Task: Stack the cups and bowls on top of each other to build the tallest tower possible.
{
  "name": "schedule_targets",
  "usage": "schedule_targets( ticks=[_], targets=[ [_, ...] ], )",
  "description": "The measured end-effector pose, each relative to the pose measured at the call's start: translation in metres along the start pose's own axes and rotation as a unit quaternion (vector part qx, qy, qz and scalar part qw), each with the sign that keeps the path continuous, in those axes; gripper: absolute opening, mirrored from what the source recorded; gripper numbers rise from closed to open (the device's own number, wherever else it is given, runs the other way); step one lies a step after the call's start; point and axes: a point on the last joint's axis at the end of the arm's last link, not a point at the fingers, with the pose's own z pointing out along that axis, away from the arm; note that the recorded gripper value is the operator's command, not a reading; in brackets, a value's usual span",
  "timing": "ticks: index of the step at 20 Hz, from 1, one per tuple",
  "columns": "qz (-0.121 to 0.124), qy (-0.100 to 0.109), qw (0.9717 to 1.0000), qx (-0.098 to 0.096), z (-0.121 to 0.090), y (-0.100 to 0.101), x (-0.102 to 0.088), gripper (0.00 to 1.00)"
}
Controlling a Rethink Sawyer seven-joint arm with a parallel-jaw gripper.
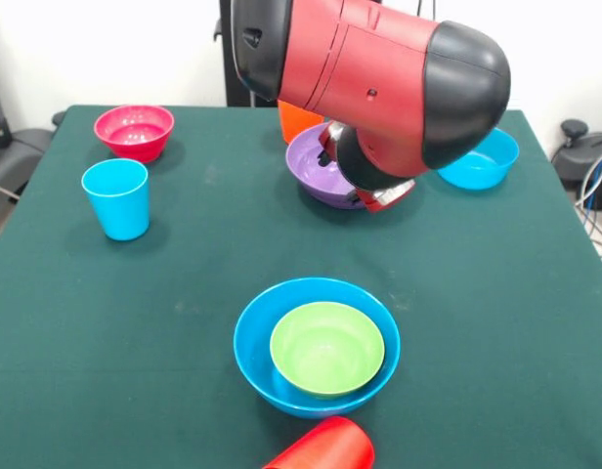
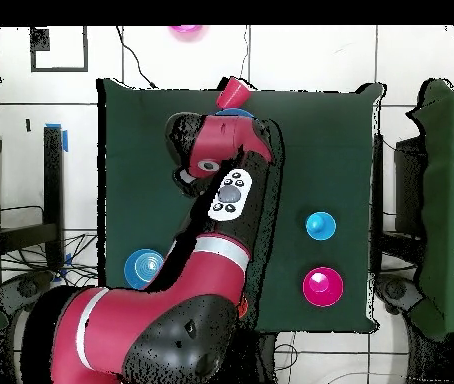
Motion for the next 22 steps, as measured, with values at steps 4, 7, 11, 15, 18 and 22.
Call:
schedule_targets(
  ticks=[4,7,11,15,18,22],
  targets=[
    [-0.002,0.006,1.0000,0.002,0.005,0.001,0.003,1.00],
    [-0.004,0.014,0.9999,0.007,0.015,0.003,0.006,1.00],
    [-0.007,0.022,0.9997,0.011,0.023,0.004,0.009,1.00],
    [-0.011,0.031,0.9994,0.012,0.029,0.007,0.015,1.00],
    [-0.014,0.033,0.9993,0.011,0.030,0.009,0.017,1.00],
    [-0.017,0.036,0.9992,0.009,0.031,0.011,0.019,1.00]
  ],
)
